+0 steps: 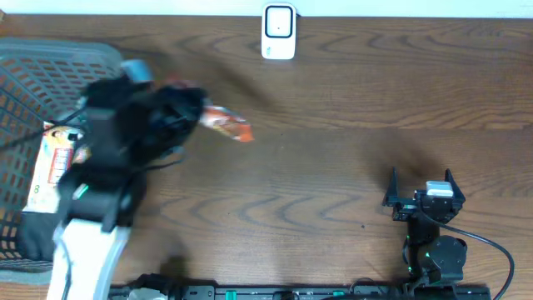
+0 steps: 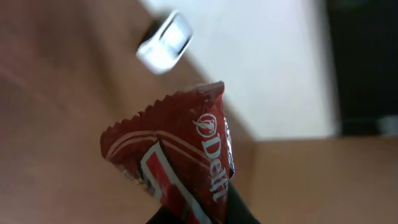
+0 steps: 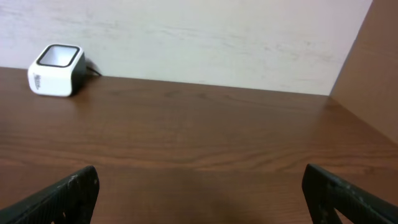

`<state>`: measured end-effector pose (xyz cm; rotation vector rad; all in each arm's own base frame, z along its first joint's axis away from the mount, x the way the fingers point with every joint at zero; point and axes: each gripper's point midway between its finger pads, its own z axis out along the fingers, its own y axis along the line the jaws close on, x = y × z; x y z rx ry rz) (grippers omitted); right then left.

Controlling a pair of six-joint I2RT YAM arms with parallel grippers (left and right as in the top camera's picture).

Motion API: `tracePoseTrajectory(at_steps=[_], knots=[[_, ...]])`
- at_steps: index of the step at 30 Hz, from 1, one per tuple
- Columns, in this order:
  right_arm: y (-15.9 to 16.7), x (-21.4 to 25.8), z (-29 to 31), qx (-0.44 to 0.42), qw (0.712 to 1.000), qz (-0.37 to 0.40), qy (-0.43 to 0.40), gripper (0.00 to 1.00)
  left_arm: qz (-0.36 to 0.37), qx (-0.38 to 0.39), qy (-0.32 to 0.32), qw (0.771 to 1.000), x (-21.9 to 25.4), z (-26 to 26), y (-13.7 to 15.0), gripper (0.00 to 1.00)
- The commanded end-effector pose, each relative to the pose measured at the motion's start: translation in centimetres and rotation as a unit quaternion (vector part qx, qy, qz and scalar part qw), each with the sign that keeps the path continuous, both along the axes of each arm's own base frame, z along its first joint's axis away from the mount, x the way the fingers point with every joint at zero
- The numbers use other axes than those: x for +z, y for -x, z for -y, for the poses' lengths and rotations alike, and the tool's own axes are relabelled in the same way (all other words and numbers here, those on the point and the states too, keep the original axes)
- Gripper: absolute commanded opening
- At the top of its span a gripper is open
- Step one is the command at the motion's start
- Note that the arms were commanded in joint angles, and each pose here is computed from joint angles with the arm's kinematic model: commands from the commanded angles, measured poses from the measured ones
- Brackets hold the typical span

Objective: Scan the item barcode
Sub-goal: 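Carry the chocolate bar out with the left gripper and drop it on the table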

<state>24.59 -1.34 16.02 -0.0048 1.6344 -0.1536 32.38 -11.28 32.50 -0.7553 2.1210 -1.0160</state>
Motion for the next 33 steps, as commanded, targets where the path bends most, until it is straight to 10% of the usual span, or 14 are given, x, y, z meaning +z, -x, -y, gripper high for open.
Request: tracePoseTrajectory(at_steps=[1, 16, 20, 24, 27, 33], knots=[[0.0, 0.0, 0.1, -0.004, 1.000, 0.002, -0.005, 0.99, -0.061, -0.002, -0.110, 0.992, -6.9, 3.2, -2.5, 0.07], [0.0, 0.0, 0.1, -0.004, 1.000, 0.002, -0.006, 0.99, -0.304, -0.080, -0.291, 0.904, -31.8, 10.3, -0.9, 0.08], [0.0, 0.0, 0.1, -0.003, 1.000, 0.002, -0.005, 0.99, -0.291, -0.084, -0.286, 0.909, -31.6, 11.2, -1.1, 0.17], [0.0, 0.0, 0.1, -0.003, 1.000, 0.002, -0.005, 0.99, -0.301, -0.093, -0.280, 0.907, -31.5, 11.3, -0.6, 0.63], [0.0, 0.0, 0.1, -0.003, 1.000, 0.002, -0.005, 0.99, -0.300, -0.096, -0.285, 0.905, -29.5, 10.6, -0.9, 0.66], [0.0, 0.0, 0.1, -0.004, 1.000, 0.002, -0.005, 0.99, -0.199, -0.047, -0.344, 0.917, -14.4, 4.3, -4.5, 0.86]])
